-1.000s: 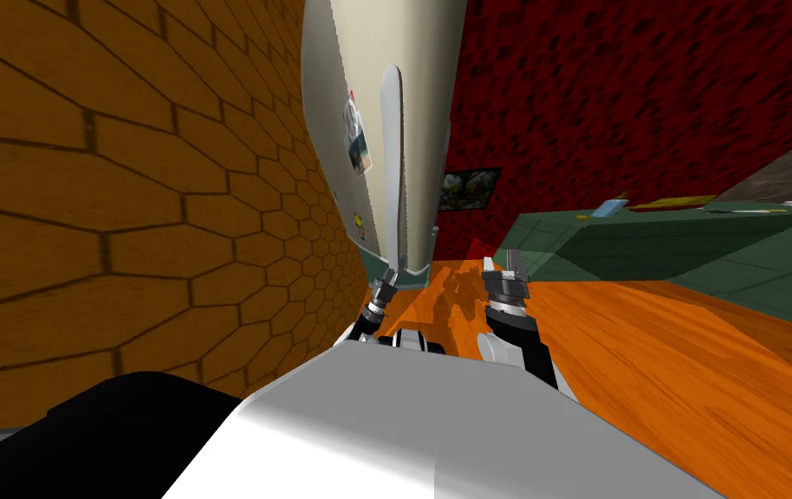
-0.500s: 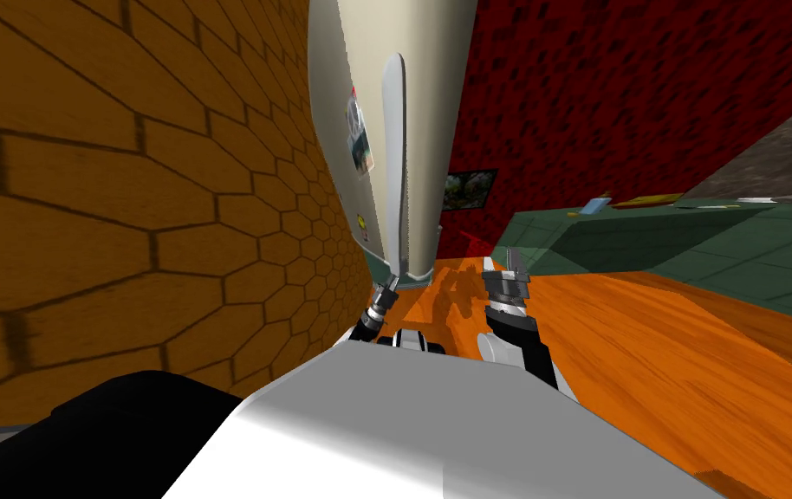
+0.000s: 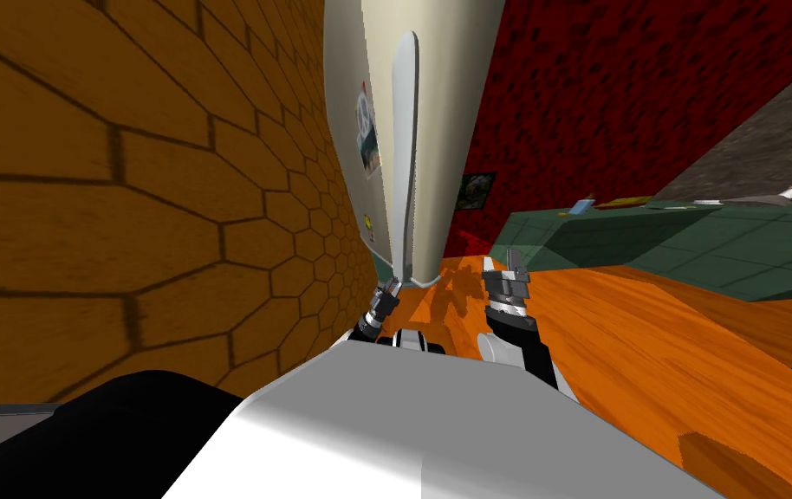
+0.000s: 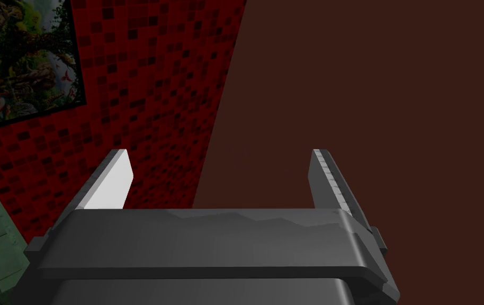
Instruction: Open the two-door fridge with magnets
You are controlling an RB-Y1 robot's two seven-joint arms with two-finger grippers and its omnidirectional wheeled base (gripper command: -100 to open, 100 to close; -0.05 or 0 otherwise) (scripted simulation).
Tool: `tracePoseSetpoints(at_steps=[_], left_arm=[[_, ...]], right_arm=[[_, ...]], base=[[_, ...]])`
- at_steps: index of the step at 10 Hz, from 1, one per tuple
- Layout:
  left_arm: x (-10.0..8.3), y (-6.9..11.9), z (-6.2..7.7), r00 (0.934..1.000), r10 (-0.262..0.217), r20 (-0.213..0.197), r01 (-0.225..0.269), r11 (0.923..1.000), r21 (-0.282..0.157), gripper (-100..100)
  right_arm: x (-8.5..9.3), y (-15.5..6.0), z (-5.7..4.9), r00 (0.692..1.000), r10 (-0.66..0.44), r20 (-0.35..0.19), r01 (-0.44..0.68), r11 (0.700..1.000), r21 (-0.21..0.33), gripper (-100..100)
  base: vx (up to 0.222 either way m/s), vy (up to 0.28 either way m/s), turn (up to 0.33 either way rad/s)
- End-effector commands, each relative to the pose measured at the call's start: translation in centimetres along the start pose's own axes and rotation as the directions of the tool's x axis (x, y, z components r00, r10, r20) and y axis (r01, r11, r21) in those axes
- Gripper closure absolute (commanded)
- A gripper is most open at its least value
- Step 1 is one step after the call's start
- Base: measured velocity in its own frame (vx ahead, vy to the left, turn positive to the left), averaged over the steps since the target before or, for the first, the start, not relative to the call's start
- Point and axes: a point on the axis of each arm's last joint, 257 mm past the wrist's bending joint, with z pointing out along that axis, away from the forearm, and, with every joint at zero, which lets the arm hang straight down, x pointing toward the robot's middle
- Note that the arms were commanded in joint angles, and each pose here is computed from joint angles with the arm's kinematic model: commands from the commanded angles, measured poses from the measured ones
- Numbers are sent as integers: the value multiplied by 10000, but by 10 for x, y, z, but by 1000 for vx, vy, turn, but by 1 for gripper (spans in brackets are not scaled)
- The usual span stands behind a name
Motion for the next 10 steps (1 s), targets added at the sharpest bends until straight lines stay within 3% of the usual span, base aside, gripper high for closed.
tracePoseSetpoints(at_steps=[1,2,3,10], left_arm=[[17,-13,-1,9981,-240,-561,252,9994,218,100],[17,-13,-1,9981,-240,-561,252,9994,218,100],[21,-10,-2,9981,-334,-524,327,9994,-127,-100],[37,-38,10,9962,-444,-752,424,9987,-271,-100]], right_arm=[[0,0,0,10000,0,0,0,10000,-1,0],[0,0,0,10000,-1,-1,1,10000,-1,0],[0,0,0,10000,0,0,0,10000,0,0],[0,0,0,10000,4,3,-4,10000,0,0]], base=[[-64,304,-112],[-50,244,-53],[-21,79,49],[19,-37,44]])
